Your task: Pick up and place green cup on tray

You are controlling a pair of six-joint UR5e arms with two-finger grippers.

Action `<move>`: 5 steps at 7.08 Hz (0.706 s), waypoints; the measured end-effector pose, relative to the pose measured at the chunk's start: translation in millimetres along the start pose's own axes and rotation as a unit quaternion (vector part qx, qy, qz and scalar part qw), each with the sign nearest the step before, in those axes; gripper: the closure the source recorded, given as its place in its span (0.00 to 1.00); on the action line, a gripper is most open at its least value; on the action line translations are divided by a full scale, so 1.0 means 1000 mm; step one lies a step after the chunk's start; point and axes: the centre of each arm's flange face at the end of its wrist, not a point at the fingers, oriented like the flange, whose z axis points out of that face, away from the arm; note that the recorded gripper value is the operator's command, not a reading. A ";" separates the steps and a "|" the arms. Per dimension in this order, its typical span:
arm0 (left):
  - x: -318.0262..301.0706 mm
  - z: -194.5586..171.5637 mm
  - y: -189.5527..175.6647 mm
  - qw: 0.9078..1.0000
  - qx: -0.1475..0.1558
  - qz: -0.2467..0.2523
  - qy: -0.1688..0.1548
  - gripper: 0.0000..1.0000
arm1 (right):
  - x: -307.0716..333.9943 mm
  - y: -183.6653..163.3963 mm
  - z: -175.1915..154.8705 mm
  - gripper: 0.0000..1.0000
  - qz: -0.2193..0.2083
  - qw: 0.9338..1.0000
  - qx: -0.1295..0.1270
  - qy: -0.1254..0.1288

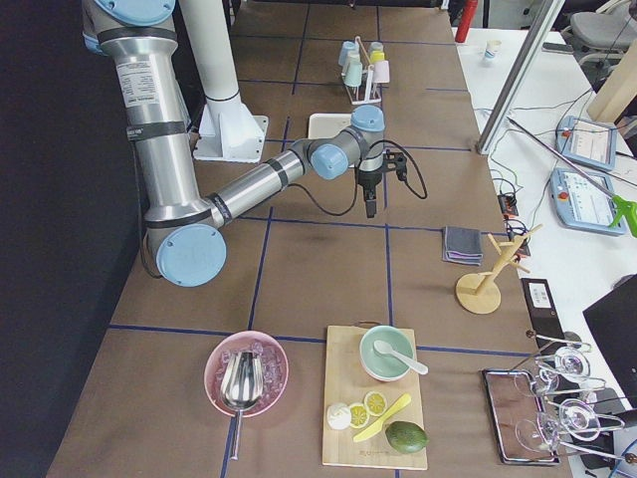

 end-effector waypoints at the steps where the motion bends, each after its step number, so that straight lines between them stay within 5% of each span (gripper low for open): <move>1: 0.022 -0.004 -0.013 0.997 0.002 0.068 -0.041 0.00 | 0.007 0.001 0.000 0.00 0.000 1.000 -0.002 0.000; 3: 0.048 -0.013 -0.029 0.974 -0.001 0.194 -0.116 0.00 | 0.014 0.003 0.001 0.00 0.002 1.000 -0.005 0.001; 5: 0.081 -0.021 -0.043 0.956 0.006 0.249 -0.153 0.00 | 0.019 0.007 0.003 0.00 0.006 1.000 -0.012 0.000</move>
